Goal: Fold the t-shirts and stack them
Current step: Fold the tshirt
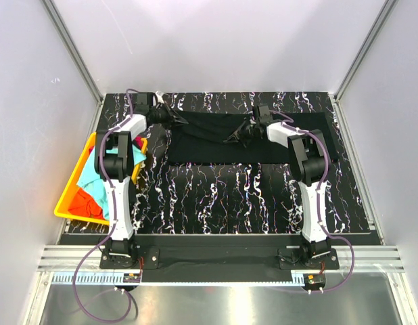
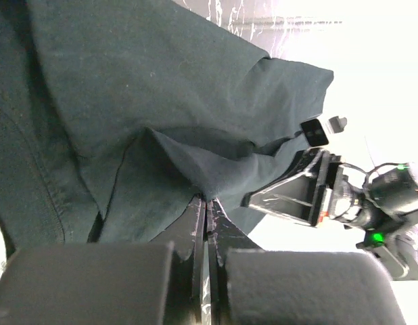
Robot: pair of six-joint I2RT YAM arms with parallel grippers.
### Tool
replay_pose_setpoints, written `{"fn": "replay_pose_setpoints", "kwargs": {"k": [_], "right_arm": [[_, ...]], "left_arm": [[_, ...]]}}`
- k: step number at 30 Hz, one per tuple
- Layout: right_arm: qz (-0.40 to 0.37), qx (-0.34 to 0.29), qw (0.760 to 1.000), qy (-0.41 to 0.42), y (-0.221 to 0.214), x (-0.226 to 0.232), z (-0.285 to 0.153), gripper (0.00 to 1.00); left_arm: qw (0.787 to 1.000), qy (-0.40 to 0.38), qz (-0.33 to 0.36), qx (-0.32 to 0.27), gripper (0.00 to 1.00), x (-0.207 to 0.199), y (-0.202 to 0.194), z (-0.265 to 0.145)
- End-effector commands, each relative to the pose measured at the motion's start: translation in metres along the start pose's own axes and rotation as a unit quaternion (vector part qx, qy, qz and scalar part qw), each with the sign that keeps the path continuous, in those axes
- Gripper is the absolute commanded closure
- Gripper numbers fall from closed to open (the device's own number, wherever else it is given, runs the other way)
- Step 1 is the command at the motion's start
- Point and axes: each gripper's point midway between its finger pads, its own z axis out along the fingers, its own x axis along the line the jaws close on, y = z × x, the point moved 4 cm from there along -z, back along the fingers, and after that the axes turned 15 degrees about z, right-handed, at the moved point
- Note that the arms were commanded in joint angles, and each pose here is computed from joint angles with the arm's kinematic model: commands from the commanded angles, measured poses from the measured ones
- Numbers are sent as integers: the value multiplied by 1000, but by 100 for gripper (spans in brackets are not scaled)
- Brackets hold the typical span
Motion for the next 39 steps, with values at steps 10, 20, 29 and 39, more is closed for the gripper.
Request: {"fn": "replay_pose_setpoints", "kwargs": {"k": [10,20,29,39], "right_arm": [[-52,26,998,36,-35,30,-40,100],[-52,53,997,17,-58,18,-30,100],[-56,58,997,1,-64,4,-24,100],[-144,13,987,-72,-44,-15,-25,84]], "left_arm": [[999,-36,-1,6,92,-15,12,-10],[1000,-24,-4,14,87,-5,7,-36],[999,-26,-7,28,86,0,-1,-37],[998,-51,41,25,73,-23,2,-33]]}}
